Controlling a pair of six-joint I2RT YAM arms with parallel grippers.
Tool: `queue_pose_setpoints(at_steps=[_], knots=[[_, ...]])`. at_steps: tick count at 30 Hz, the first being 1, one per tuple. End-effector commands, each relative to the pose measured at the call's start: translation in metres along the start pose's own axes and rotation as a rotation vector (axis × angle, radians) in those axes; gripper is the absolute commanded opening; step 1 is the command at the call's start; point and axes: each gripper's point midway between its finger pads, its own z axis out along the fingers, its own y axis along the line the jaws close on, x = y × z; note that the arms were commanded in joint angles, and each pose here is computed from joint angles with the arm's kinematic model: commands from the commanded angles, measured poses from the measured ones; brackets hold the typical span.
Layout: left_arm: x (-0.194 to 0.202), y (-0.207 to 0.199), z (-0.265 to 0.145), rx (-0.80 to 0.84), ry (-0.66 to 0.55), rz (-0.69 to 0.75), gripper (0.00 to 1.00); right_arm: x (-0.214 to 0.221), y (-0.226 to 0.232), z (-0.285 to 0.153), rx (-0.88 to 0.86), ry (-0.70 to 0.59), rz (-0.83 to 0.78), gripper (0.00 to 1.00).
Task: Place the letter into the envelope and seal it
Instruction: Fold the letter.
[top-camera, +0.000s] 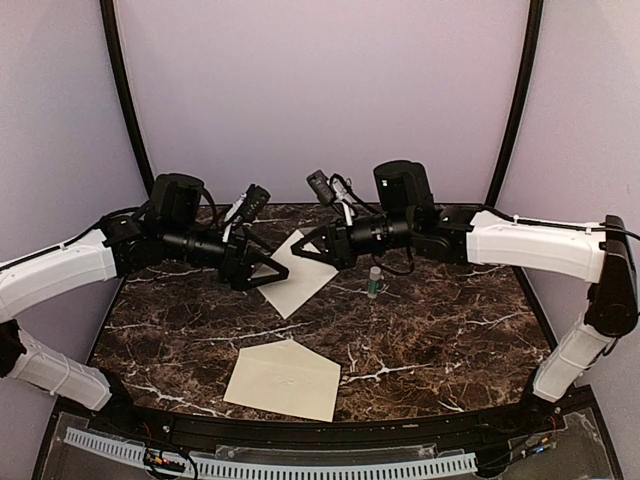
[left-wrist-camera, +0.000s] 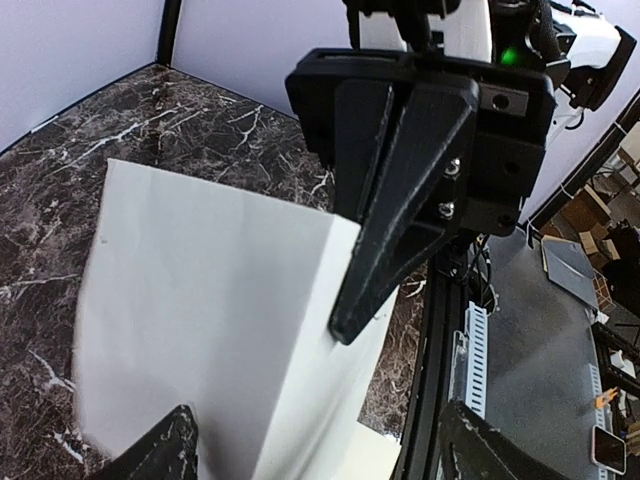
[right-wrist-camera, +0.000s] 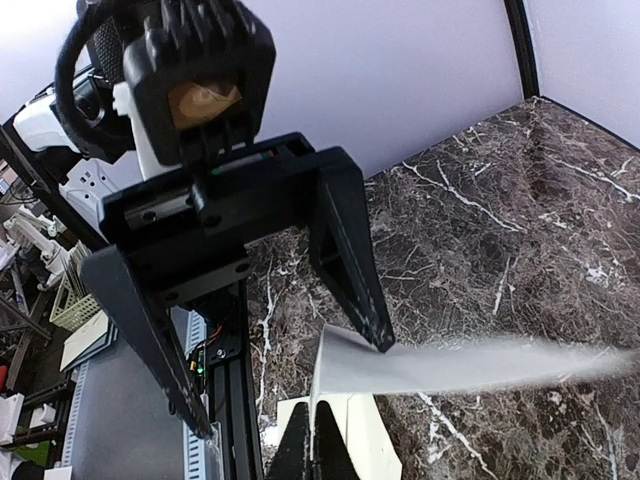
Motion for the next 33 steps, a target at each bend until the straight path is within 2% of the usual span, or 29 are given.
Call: queue_pose_setpoints(at_steps=[1, 3, 5, 7, 11, 16, 20, 22, 25, 29, 33], knots=[[-0.002, -0.013, 0.003, 0.036, 0.017, 0.043, 0.81, -0.019, 0.004, 0.007, -0.004, -0.047, -0.035, 0.00], [0.000, -0.011, 0.005, 0.027, 0.026, 0.048, 0.74, -0.017, 0.004, 0.010, -0.007, -0.039, -0.037, 0.00], [0.001, -0.009, 0.006, 0.019, 0.032, 0.047, 0.57, -0.016, 0.004, 0.011, -0.010, -0.034, -0.039, 0.00], [0.002, -0.008, 0.006, 0.013, 0.038, 0.044, 0.48, -0.016, 0.004, 0.010, -0.012, -0.032, -0.042, 0.00], [0.004, -0.006, 0.006, 0.005, 0.047, 0.067, 0.38, -0.011, 0.004, 0.011, -0.013, -0.011, -0.052, 0.00], [0.006, -0.007, 0.006, 0.011, 0.059, 0.067, 0.30, -0.003, 0.003, 0.013, -0.022, 0.027, -0.053, 0.00], [0.008, -0.009, 0.007, 0.027, 0.066, 0.059, 0.09, -0.002, 0.003, 0.014, -0.024, 0.036, -0.062, 0.00], [0.010, -0.008, 0.008, 0.028, 0.071, 0.052, 0.02, -0.003, 0.002, 0.013, -0.018, 0.036, -0.065, 0.00], [0.013, -0.005, 0.009, 0.017, 0.076, 0.038, 0.00, -0.007, 0.001, 0.006, 0.001, 0.034, -0.076, 0.01], [0.019, -0.003, 0.011, 0.011, 0.085, 0.029, 0.00, -0.019, 0.004, -0.019, 0.030, -0.020, -0.107, 0.28], [0.016, -0.016, 0.011, 0.090, 0.072, 0.028, 0.00, -0.028, 0.008, -0.039, 0.044, -0.064, -0.133, 0.55]])
